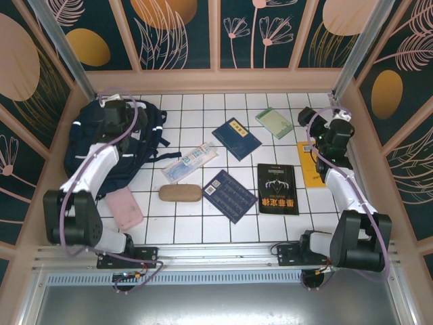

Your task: Pack books, pencil case, and school supplies into a backpack

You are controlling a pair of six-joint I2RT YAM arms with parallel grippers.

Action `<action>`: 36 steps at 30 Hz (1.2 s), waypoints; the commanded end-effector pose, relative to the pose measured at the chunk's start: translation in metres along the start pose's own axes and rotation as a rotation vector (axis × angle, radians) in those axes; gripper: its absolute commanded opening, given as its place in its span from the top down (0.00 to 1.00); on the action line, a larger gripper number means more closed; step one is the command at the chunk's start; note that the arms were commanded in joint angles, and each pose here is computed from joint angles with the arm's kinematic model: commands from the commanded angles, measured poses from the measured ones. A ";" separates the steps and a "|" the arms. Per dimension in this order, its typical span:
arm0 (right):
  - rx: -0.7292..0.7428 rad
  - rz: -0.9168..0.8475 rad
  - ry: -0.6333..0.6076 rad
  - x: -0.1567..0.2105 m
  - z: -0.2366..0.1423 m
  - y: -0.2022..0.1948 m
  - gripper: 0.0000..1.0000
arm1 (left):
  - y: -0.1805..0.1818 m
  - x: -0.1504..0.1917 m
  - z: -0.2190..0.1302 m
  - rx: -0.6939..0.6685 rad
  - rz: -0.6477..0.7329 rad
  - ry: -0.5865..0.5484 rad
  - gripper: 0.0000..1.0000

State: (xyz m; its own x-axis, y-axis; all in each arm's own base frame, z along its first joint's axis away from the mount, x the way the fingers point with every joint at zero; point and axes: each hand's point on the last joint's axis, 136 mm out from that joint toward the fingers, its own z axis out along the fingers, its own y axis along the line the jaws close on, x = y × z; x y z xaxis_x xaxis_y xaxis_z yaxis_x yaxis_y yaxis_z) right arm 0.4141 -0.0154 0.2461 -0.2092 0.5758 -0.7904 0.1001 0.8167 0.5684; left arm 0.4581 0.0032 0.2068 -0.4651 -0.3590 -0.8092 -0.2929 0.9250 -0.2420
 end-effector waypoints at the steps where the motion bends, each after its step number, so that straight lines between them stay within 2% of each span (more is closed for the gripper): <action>1: -0.049 -0.030 0.072 0.010 -0.002 0.022 0.01 | -0.011 0.018 0.029 0.021 0.009 0.140 0.21; 9: -0.052 -0.071 0.132 0.027 -0.008 0.032 0.01 | -0.030 0.059 0.112 -0.005 0.091 0.316 0.31; 18: -0.083 -0.074 0.199 0.048 -0.013 0.052 0.01 | -0.024 0.093 0.173 -0.122 0.164 0.419 0.29; 21: -0.080 -0.074 0.216 0.054 -0.012 0.053 0.01 | -0.028 0.106 0.182 -0.108 0.176 0.449 0.35; 25: -0.088 -0.069 0.232 0.057 -0.011 0.057 0.01 | -0.038 0.121 0.189 -0.097 0.204 0.471 0.48; 31: -0.094 -0.071 0.256 0.064 -0.007 0.062 0.01 | -0.044 0.143 0.188 -0.136 0.280 0.503 0.55; 36: -0.104 -0.071 0.280 0.071 -0.004 0.069 0.01 | -0.053 0.127 0.172 -0.165 0.314 0.460 0.49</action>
State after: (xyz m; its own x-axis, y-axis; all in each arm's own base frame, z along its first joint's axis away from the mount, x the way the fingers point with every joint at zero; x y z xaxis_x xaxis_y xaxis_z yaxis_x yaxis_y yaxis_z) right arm 0.3984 0.0748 0.2234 -0.4694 0.4763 -0.7435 -0.0114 0.8387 0.5444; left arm 0.5810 -0.0514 0.0443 -0.7916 -0.1690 -0.5872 -0.2451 0.9681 0.0518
